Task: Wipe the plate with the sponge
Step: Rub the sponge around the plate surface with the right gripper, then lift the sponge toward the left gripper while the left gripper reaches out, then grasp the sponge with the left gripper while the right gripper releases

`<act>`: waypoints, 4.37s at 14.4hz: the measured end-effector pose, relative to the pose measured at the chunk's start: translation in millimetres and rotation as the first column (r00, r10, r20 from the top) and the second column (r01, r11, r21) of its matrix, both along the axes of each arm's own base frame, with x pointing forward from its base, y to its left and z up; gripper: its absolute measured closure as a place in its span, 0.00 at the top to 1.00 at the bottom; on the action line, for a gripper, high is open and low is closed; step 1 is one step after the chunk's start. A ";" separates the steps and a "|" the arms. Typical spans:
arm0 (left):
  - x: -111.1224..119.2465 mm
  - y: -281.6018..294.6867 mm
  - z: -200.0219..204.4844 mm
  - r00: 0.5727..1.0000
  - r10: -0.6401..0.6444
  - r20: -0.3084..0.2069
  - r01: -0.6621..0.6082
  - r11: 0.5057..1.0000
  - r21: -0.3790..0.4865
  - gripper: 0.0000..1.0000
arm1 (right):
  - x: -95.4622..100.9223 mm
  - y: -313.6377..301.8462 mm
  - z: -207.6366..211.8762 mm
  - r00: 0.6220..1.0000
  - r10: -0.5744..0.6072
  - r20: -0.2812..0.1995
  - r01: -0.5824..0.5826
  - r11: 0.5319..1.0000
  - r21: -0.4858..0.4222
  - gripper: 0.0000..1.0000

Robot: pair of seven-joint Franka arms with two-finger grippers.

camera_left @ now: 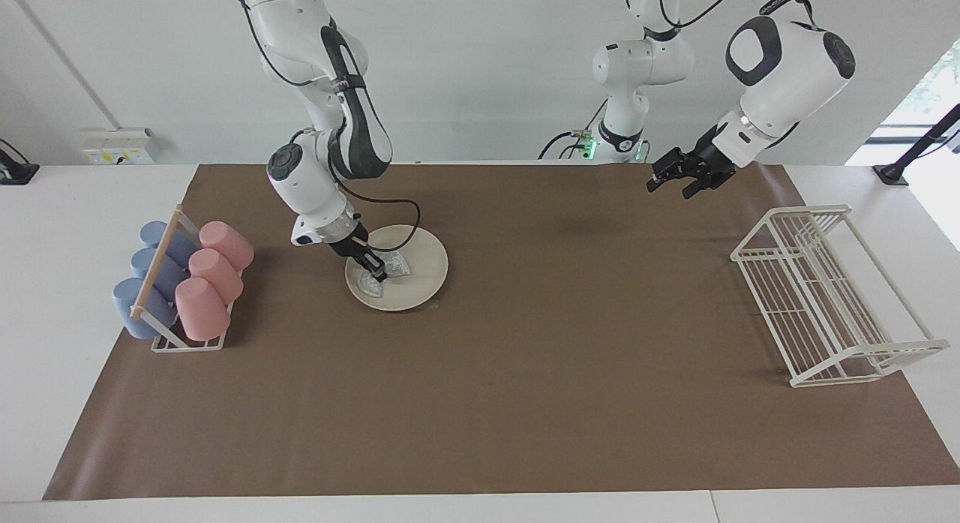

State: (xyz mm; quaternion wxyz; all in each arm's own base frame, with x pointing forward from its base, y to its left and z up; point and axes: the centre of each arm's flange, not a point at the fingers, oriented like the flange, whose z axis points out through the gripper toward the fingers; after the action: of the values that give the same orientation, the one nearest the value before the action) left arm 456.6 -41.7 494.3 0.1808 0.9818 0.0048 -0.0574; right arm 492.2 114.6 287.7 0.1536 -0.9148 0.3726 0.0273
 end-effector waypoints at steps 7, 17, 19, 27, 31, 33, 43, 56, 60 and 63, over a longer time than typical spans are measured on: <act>0.7 -4.6 0.4 1.000 0.014 0.001 -0.014 1.000 0.006 1.00 | 6.4 -12.3 -0.7 0.998 0.030 0.051 -0.029 0.999 -0.014 0.10; 2.9 -0.6 1.5 0.999 0.036 0.012 -0.036 0.999 0.007 1.00 | -14.3 62.4 1.1 0.998 -0.061 -0.016 0.061 0.998 0.007 0.10; 3.2 -0.3 1.7 0.999 0.037 0.015 -0.037 0.999 0.007 1.00 | -23.0 83.2 0.6 0.997 -0.073 -0.036 0.073 0.997 0.008 0.10; 2.5 -0.1 -1.6 0.999 0.039 0.008 -0.039 0.999 0.008 1.00 | -15.8 112.9 24.7 0.971 -0.183 -0.157 0.189 0.981 0.029 0.10; 2.8 -1.4 -0.8 0.997 0.082 -0.007 -0.082 0.996 -0.021 1.00 | -2.9 175.8 97.3 0.940 -0.269 -0.210 0.277 0.961 0.010 0.10; 3.3 -9.1 2.3 0.992 0.126 -0.031 -0.129 0.984 -0.123 1.00 | -6.1 208.8 142.4 0.940 -0.294 -0.172 0.282 0.955 -0.093 0.10; 1.5 -44.8 11.7 0.934 0.275 -0.227 -0.357 0.693 -0.627 1.00 | -35.4 275.8 269.8 0.861 -0.482 -0.161 0.459 0.874 -0.162 0.10; -37.0 -120.6 -41.8 0.977 0.060 -0.204 -0.202 0.568 -0.798 1.00 | -48.2 317.5 265.1 0.811 -0.551 -0.196 0.546 0.834 -0.086 0.10; -37.2 -125.1 -45.9 0.979 0.050 -0.200 -0.192 0.569 -0.799 0.90 | -48.1 317.5 265.2 0.811 -0.551 -0.196 0.546 0.834 -0.086 0.10; -37.5 -126.7 -45.3 0.979 0.047 -0.198 -0.189 0.569 -0.800 0.56 | -48.0 317.5 265.2 0.811 -0.551 -0.196 0.546 0.834 -0.086 0.10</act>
State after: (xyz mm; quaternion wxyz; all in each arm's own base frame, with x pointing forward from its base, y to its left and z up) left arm 419.1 -168.4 449.0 0.6140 0.7785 0.0576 -0.1169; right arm 444.1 432.0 552.9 0.1027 -0.7621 0.6349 0.0748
